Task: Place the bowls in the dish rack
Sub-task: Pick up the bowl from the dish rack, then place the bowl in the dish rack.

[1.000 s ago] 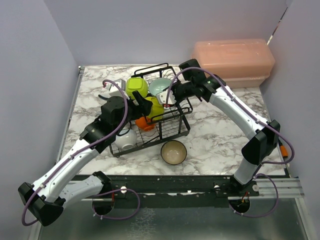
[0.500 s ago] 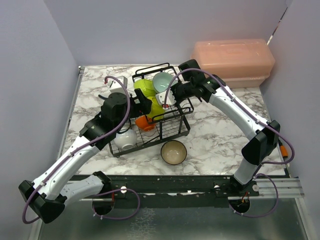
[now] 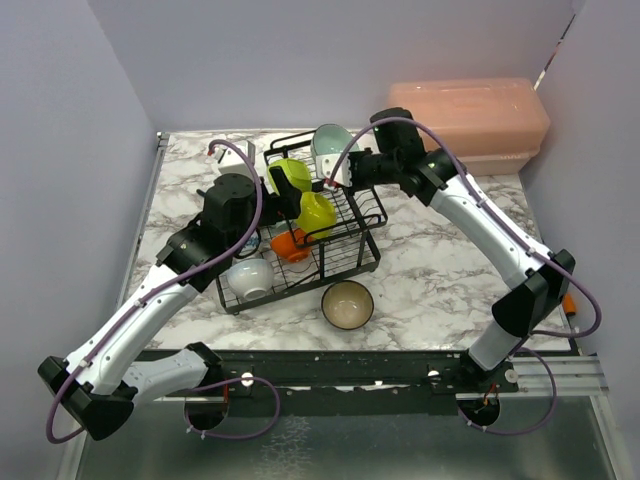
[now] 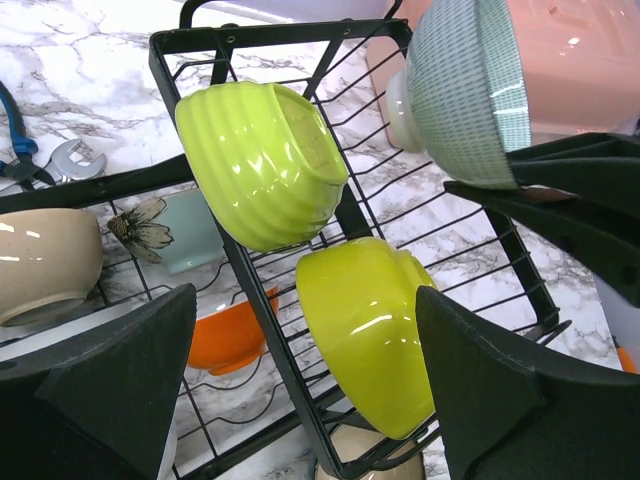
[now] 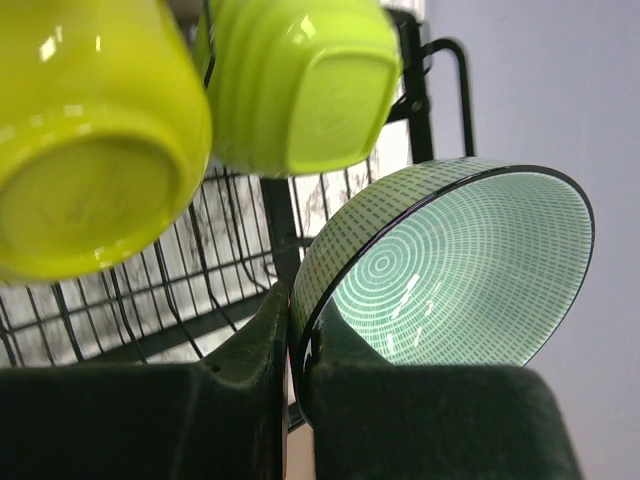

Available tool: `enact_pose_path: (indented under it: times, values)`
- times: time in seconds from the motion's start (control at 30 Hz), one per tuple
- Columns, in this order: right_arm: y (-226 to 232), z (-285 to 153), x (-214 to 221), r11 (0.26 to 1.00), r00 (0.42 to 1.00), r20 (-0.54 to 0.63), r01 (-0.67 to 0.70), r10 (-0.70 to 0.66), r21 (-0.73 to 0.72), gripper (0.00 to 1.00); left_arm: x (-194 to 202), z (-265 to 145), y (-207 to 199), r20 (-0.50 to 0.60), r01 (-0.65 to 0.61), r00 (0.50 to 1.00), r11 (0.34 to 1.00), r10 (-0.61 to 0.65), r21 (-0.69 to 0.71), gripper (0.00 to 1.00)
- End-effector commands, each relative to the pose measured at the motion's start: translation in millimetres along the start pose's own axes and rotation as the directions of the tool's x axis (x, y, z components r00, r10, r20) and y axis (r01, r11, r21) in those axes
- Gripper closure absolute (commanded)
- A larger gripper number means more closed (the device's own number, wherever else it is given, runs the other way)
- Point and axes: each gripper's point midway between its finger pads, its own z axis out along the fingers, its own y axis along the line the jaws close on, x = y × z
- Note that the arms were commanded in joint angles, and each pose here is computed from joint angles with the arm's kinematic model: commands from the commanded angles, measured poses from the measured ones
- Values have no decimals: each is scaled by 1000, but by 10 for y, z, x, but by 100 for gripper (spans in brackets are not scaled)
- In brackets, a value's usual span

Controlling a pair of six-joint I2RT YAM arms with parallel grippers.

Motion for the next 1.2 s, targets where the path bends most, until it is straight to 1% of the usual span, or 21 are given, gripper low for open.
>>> enact_pose_path:
  times: [0.0,0.13,0.2,0.27,0.33,0.4,0.53,0.67,0.73,0.8,0.87,0.93,1.0,1.03,1.1,1.17]
  values:
    - [-379,-286,-579,980,966,229,-153,120,131,100,-122,-31,-30,26,-19,999,1000,18,11,10]
    - [-486,-346,-782,933,898,339,-339,282,123,100,-86,-25,-76,18,-19,1000,999,18,41,10]
    - [-495,-372,-871,910,859,381,-403,341,95,100,-75,-26,-90,18,-17,1000,998,16,53,10]
    - [-499,-406,-963,881,810,423,-471,406,56,100,-54,-30,-106,13,-2,1000,998,2,65,10]
    - [-511,-459,-1073,845,748,469,-535,470,7,100,-15,-37,-146,1,16,1000,996,-16,90,10]
    - [-512,-508,-1163,802,677,505,-594,536,-54,100,43,-34,-180,-19,37,999,993,-35,111,10]
    - [-540,-656,-1339,732,529,580,-655,620,-185,100,135,-43,-225,-46,66,997,987,-60,144,11]
    - [-602,-836,-1368,627,322,620,-688,716,-366,100,173,-53,-183,-45,72,997,988,-66,136,11]
    - [-616,-882,-1314,574,234,612,-686,755,-446,100,168,-68,-171,-38,73,997,988,-68,135,11]
    - [-666,-859,-1239,512,167,592,-712,788,-481,99,165,-79,-151,-31,75,997,989,-71,131,11]
    - [-726,-809,-1180,468,131,572,-732,810,-495,100,158,-90,-136,-24,74,997,989,-72,128,11]
    - [-796,-725,-1088,396,76,542,-767,837,-504,100,150,-96,-126,-19,73,997,989,-72,125,11]
    - [-825,-681,-1033,368,52,520,-766,852,-527,100,152,-101,-117,-17,73,997,990,-72,122,11]
    - [-844,-644,-980,343,30,505,-769,863,-540,100,155,-99,-110,-16,73,997,990,-71,119,11]
    - [-890,-563,-863,251,-45,446,-774,894,-581,99,151,-99,-105,-13,75,997,990,-74,118,11]
    - [-896,-501,-766,185,-89,371,-745,924,-640,100,154,-95,-100,-12,74,997,990,-73,116,11]
